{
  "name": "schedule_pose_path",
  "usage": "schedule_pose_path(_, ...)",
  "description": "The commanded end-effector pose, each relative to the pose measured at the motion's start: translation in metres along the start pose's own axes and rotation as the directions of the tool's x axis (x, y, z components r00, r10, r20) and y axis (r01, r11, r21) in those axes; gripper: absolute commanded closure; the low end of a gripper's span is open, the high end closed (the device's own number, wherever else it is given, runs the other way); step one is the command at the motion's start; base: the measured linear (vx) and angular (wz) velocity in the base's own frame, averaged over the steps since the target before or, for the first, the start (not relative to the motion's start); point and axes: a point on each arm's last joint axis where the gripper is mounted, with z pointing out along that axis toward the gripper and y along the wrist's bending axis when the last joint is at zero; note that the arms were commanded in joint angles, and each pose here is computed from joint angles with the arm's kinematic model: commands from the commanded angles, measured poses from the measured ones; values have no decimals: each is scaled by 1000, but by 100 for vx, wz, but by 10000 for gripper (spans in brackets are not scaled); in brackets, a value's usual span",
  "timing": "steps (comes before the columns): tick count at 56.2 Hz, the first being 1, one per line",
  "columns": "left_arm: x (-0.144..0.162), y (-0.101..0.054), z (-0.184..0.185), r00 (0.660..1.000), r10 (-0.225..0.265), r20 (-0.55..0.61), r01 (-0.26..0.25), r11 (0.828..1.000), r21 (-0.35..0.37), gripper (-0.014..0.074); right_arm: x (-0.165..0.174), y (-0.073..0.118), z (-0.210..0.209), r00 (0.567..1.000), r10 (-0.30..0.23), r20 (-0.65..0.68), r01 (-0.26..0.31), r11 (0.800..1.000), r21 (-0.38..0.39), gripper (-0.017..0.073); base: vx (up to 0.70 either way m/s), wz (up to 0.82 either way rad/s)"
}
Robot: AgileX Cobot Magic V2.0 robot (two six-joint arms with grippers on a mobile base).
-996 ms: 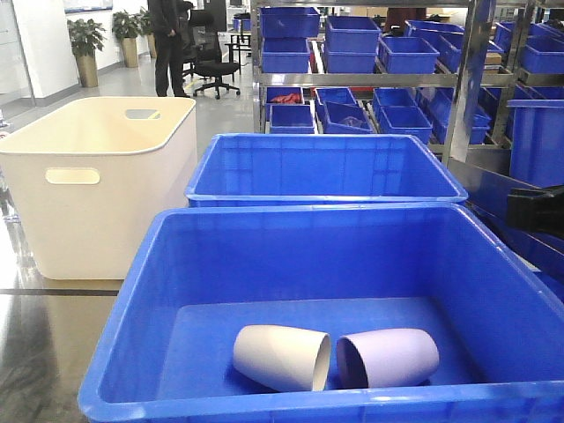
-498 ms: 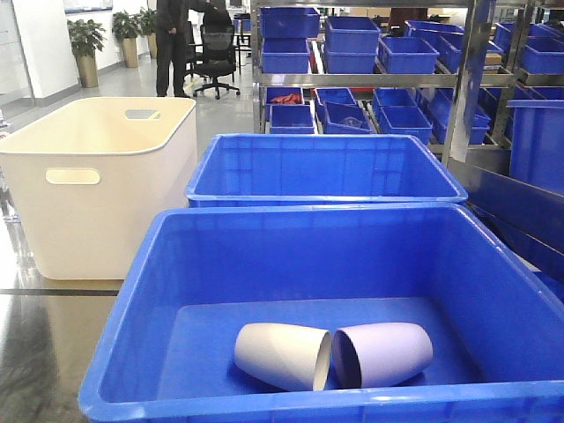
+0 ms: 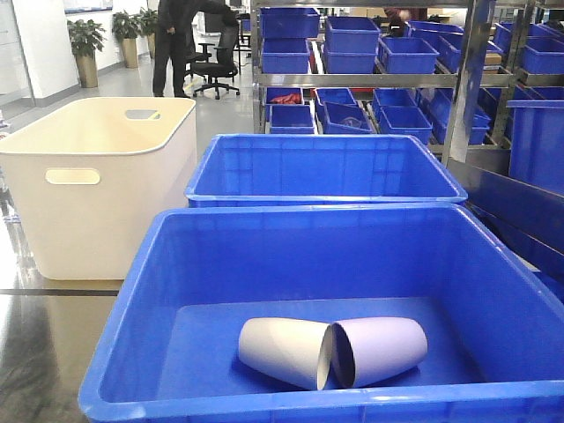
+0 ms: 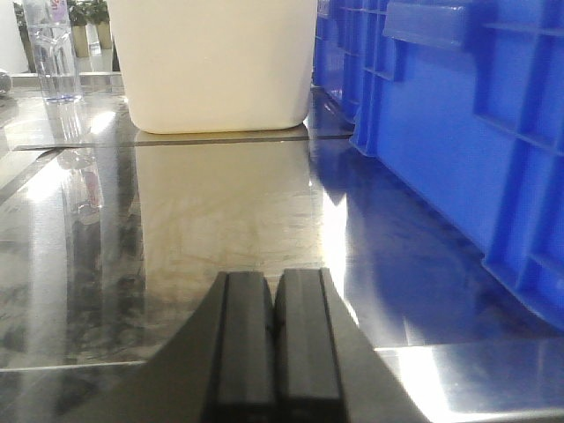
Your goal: Grab cup from conveyor and place in blue bin
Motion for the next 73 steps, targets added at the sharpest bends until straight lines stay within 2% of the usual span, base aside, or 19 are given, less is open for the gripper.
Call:
schedule_pose_path(1,-3,0,1,998,-9,57,9,1000,2,594,17,-6,-3,977,-123,173,115,992,54,568,0,0)
schedule_pose_path(5,-3,0,1,998,-9,57,9,1000,2,594,46,-11,-1,964,-179,196,166,983,82,568,0,0)
schedule_pose_path(9,-3,0,1,998,-9,57,9,1000,2,594,75,-15,2,959,-207,193,193,977,90,568,0,0)
schedule_pose_path(12,-3,0,1,998,-9,57,9,1000,2,594,94,-17,5,963,-208,171,196,977,86,568,0,0)
schedule_pose_path(16,-3,0,1,998,-9,57,9,1000,2,594,120,-20,9,973,-195,125,186,979,80,568,0,0)
schedule_pose_path(21,-3,0,1,998,-9,57,9,1000,2,594,147,-24,13,986,-152,71,146,986,83,568,0,0)
schedule_pose_path(25,-3,0,1,998,-9,57,9,1000,2,594,164,-27,16,992,-118,35,113,986,123,568,0,0)
schedule_pose_path(31,-3,0,1,998,-9,57,9,1000,2,594,184,-34,22,995,-97,-7,97,973,210,568,0,0)
schedule_pose_path(37,-3,0,1,998,-9,57,9,1000,2,594,206,-39,28,996,-82,22,74,966,248,568,0,0)
schedule_pose_path(43,-3,0,1,998,-9,57,9,1000,2,594,231,-43,32,993,-61,101,33,967,251,568,0,0)
schedule_pose_path(45,-3,0,1,998,-9,57,9,1000,2,594,232,-44,32,995,-51,91,27,967,254,568,0,0)
schedule_pose_path(51,-3,0,1,998,-9,56,9,1000,2,594,233,-44,32,995,-88,55,71,963,259,568,0,0)
schedule_pose_path(54,-3,0,1,998,-9,56,9,1000,2,594,235,-44,32,996,-89,32,77,962,262,568,0,0)
schedule_pose_path(73,-3,0,1,998,-9,56,9,1000,2,594,238,-45,32,997,-79,8,74,962,264,568,0,0)
